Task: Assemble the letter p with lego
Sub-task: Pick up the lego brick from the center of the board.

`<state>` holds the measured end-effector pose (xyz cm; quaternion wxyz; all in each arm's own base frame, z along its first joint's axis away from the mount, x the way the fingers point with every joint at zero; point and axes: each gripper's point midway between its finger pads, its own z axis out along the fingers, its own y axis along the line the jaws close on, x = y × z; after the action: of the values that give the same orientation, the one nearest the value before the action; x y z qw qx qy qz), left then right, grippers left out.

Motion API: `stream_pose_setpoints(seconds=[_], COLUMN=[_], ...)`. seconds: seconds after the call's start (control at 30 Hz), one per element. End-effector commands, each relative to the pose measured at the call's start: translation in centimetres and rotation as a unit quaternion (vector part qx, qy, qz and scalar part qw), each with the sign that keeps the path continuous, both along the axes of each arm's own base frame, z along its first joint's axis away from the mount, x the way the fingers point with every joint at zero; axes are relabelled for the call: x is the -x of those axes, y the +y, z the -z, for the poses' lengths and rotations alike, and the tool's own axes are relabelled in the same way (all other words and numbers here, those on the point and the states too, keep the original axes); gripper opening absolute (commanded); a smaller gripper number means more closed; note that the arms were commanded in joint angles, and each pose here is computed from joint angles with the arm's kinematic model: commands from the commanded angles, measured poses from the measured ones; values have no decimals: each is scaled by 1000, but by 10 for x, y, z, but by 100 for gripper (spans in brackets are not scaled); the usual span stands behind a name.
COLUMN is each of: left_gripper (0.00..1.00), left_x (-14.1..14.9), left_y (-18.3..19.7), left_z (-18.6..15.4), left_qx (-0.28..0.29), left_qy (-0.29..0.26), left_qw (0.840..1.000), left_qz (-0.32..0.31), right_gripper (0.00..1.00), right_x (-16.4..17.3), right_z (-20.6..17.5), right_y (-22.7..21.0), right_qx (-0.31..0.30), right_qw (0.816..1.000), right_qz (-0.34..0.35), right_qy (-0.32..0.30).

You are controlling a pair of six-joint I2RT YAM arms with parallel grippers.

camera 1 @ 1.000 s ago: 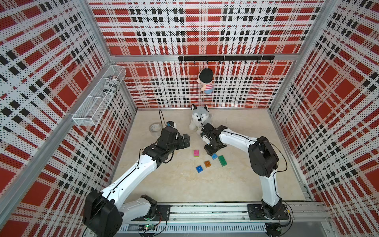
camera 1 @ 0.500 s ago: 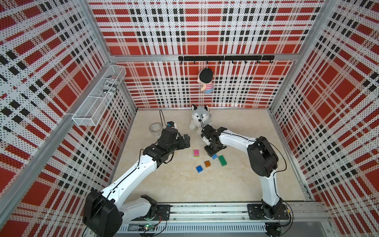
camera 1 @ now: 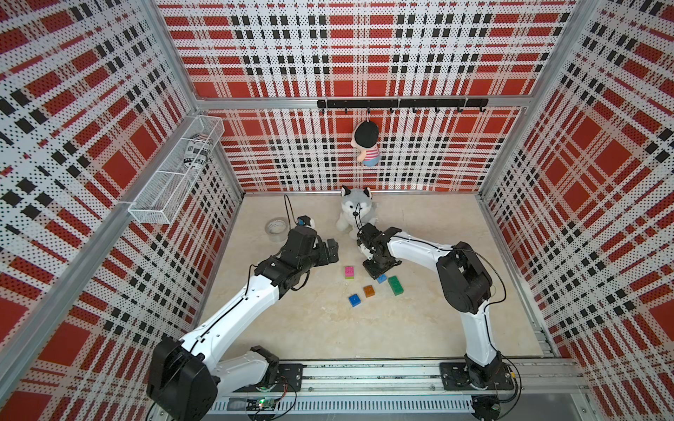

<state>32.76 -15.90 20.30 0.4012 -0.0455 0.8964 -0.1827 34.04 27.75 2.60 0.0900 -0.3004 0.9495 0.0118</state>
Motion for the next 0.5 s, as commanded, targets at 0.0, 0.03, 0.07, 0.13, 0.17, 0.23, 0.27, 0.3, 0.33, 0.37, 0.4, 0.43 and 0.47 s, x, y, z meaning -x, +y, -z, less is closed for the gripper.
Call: stream_pose_setpoints(seconds=[0.0,0.03,0.07,0.13,0.17,0.23,0.27,0.3,0.33,0.37,0.4,0.43,0.47], left_gripper=[98,98,98,98,98,99,98,98,98,98,98,99,98], left_x=[-2,-3,-2,-3,-3,-3,-3,-3,-3,-2,-2,-2,-1], left_y=[-1,-1,-1,-1,-1,0,0,0,1,1,2,3,4], left_z=[-1,-2,-2,-2,-2,-1,-1,0,0,1,2,2,3], left_qx=[-6,-6,-6,-7,-7,-7,-8,-8,-9,-10,-10,-11,-12], left_qy=[-10,-10,-10,-10,-11,-10,-10,-9,-9,-9,-8,-9,-9], left_qw=[1000,1000,1000,1000,1000,1000,1000,1000,1000,1000,1000,1000,1000], left_qz=[2,2,1,1,0,0,0,-1,-2,-2,-4,-7,-8], right_gripper=[44,43,42,37,34,28,25,24,22,21,21,20,20], right_x=[3,2,2,2,3,3,3,3,4,4,5,7,8], right_z=[10,10,10,10,11,11,11,11,10,8,6,3,0], right_y=[0,0,0,0,0,0,0,0,0,2,3,4,7], right_qx=[11,11,12,12,13,13,13,13,13,12,12,12,11], right_qw=[1000,1000,1000,1000,1000,1000,1000,1000,1000,1000,1000,1000,999], right_qz=[-1,-1,-1,-1,-2,-3,-4,-6,-8,-13,-18,-26,-36], right_qy=[3,2,2,2,3,4,4,4,3,0,-2,-4,-7])
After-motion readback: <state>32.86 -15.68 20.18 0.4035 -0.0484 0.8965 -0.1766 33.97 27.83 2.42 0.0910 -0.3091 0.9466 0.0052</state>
